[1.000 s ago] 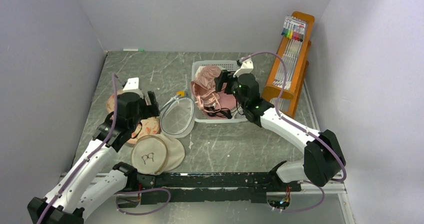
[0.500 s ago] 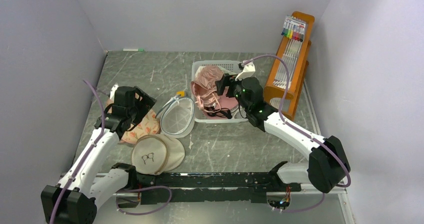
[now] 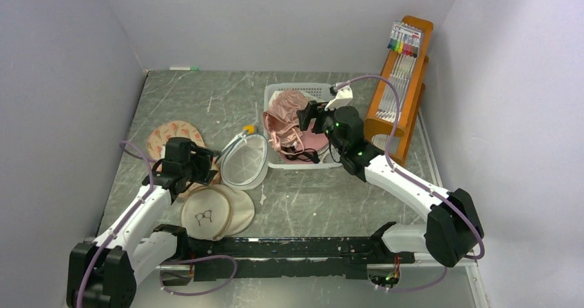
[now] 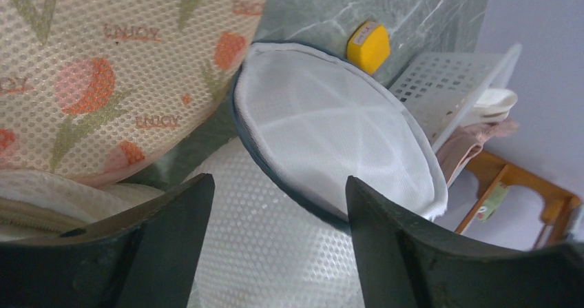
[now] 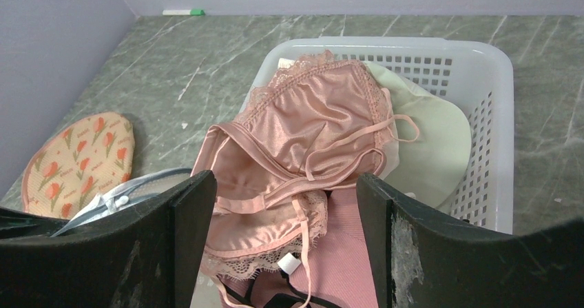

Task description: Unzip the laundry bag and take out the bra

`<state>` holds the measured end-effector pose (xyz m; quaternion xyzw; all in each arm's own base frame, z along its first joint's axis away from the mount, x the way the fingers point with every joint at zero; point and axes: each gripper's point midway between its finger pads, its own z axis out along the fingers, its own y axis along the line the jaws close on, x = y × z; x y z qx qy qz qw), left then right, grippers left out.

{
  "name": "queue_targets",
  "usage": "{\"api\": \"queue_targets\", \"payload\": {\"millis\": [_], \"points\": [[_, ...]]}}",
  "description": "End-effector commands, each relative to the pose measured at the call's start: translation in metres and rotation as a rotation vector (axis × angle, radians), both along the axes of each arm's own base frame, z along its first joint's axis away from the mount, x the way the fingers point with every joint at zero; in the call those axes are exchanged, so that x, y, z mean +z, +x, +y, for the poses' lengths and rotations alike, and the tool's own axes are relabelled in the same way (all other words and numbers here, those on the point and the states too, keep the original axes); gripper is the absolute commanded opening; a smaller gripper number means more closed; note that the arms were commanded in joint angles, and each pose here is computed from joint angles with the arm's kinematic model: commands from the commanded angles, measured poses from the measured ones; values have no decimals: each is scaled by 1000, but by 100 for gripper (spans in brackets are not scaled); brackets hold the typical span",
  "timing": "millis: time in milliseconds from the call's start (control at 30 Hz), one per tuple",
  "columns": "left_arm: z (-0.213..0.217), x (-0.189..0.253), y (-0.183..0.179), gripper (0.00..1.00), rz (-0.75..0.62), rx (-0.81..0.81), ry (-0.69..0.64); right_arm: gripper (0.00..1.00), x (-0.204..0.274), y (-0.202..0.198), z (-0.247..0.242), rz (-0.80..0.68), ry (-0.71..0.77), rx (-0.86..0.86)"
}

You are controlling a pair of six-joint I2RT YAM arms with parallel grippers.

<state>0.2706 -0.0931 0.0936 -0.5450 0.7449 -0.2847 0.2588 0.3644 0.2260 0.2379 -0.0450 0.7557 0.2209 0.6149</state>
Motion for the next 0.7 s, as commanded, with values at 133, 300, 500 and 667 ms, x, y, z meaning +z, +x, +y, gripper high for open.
{"api": "queue_targets", "payload": {"millis": [133,300,500,667], "points": [[-5,2,30,66,-103,64,-206,74,2,0,-1,-20,4,0],[-4,8,38,52,-174,59,-238,74,-2,2,1,-12,-2,1],[5,25,50,29,-266,33,-197,74,-5,3,2,-4,-7,4],[19,53,62,16,-391,-36,-42,74,-5,3,2,-4,-10,3]]}}
